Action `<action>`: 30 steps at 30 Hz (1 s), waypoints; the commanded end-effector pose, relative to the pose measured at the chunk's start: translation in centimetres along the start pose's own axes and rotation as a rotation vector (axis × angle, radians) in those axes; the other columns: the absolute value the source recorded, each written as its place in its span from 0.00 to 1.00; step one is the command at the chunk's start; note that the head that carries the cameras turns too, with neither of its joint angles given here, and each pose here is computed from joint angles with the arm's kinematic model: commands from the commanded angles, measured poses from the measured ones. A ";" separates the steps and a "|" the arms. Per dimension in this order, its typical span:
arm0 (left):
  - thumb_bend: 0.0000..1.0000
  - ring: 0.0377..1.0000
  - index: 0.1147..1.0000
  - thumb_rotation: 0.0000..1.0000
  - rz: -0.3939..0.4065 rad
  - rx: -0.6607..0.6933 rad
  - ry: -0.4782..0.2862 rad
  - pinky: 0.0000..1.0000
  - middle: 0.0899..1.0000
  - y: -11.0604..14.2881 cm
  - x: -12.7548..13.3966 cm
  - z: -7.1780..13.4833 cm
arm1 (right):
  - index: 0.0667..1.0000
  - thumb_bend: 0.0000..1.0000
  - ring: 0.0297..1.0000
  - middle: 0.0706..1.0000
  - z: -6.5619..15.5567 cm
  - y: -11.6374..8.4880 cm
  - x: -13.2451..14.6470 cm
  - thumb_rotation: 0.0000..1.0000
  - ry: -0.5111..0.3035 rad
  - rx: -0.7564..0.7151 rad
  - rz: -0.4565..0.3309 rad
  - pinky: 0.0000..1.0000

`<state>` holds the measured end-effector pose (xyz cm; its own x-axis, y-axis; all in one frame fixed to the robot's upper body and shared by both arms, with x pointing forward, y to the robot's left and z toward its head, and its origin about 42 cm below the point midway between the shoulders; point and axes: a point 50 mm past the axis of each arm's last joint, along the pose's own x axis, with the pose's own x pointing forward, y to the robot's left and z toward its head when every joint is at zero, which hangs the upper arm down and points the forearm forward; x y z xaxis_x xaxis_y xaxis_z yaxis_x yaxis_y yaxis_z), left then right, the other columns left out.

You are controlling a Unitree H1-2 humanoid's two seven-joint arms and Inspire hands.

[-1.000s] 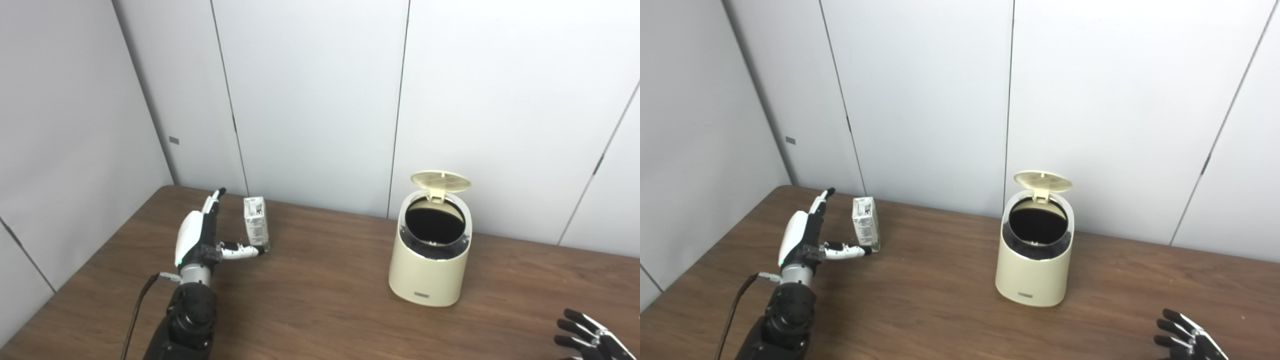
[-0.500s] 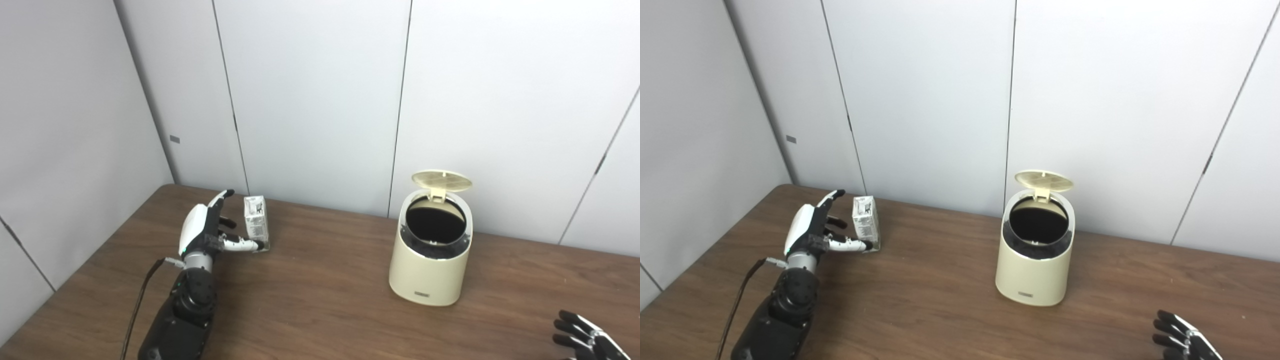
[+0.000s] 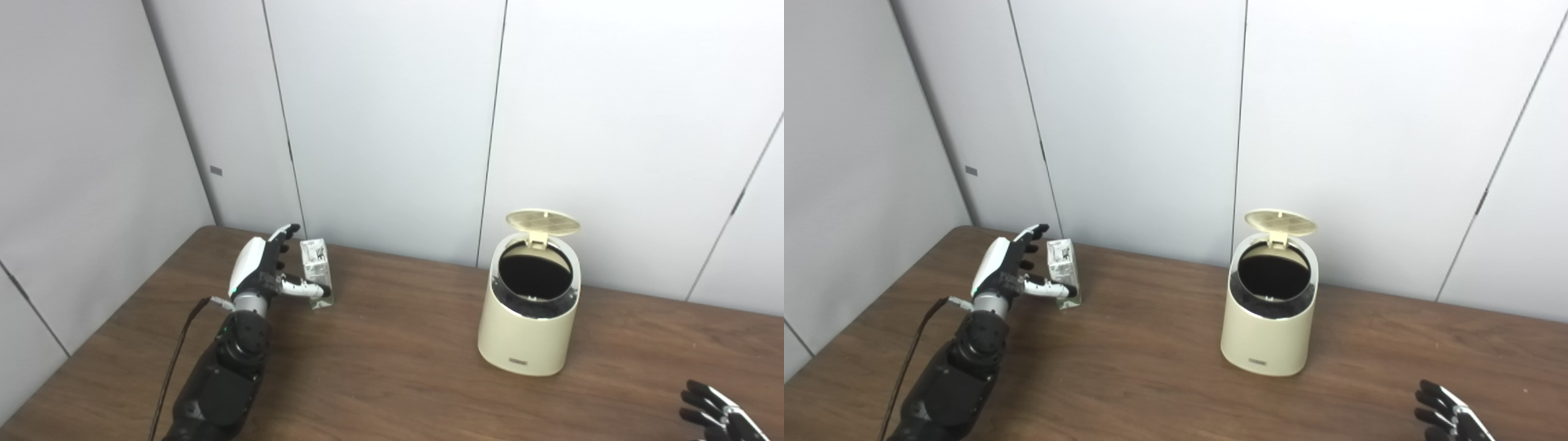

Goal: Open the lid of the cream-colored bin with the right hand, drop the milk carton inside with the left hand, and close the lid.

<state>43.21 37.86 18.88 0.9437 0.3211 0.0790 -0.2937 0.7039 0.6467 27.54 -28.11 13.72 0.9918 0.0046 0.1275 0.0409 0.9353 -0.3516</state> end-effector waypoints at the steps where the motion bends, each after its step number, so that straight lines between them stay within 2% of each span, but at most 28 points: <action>1: 0.92 0.86 0.92 0.00 0.055 0.023 -0.091 0.75 0.90 2.4 1.9 2.6 | 0.82 0.71 0.77 0.80 1.0 -0.1 0.4 0.94 -0.056 -0.008 -0.006 0.61; 7: 0.92 0.84 0.90 0.00 0.051 0.056 -0.092 0.71 0.89 2.6 2.5 2.7 | 0.83 0.69 0.77 0.80 1.1 0.0 0.3 0.95 -0.048 -0.007 -0.005 0.63; 15: 0.90 0.83 0.87 0.00 0.038 0.065 -0.122 0.72 0.87 2.7 3.2 3.1 | 0.83 0.67 0.77 0.80 1.2 0.2 0.4 0.95 -0.052 -0.009 -0.011 0.63; 19: 0.87 0.80 0.85 0.00 0.029 0.061 -0.146 0.73 0.84 2.6 3.4 3.2 | 0.83 0.66 0.77 0.80 1.2 0.2 0.4 0.95 -0.054 -0.004 -0.014 0.62; 22: 0.86 0.75 0.81 0.00 0.023 0.067 -0.154 0.69 0.80 2.6 3.5 3.2 | 0.83 0.65 0.77 0.80 1.2 0.3 0.4 0.93 -0.058 0.023 -0.007 0.62; 23: 0.83 0.72 0.76 0.00 0.021 0.050 -0.155 0.65 0.77 2.6 3.5 3.2 | 0.84 0.63 0.79 0.81 1.2 0.3 0.4 0.91 -0.064 0.047 0.005 0.64; 26: 0.81 0.68 0.70 0.00 0.017 0.019 -0.155 0.61 0.71 2.5 3.4 3.4 | 0.84 0.63 0.80 0.82 1.1 0.2 0.5 0.89 -0.067 0.095 0.022 0.64; 28: 0.77 0.57 0.62 0.00 0.023 0.011 -0.155 0.52 0.62 2.4 3.4 3.5 | 0.85 0.62 0.80 0.82 1.0 0.1 0.6 0.89 -0.061 0.100 0.022 0.65; 29: 0.65 0.54 0.53 0.00 0.031 0.011 -0.163 0.50 0.53 2.4 3.4 3.6 | 0.85 0.62 0.80 0.82 0.8 0.1 0.6 0.89 -0.058 0.102 0.022 0.65; 30: 0.56 0.46 0.47 0.00 0.036 0.006 -0.177 0.48 0.48 2.3 3.3 3.6 | 0.85 0.63 0.80 0.82 0.7 0.1 0.6 0.89 -0.055 0.106 0.021 0.66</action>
<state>45.06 37.81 19.62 0.9647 0.2388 0.1108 -0.2505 0.7036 0.6649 27.57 -27.80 13.36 0.9931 0.0229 0.1150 0.0077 0.9657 -0.2595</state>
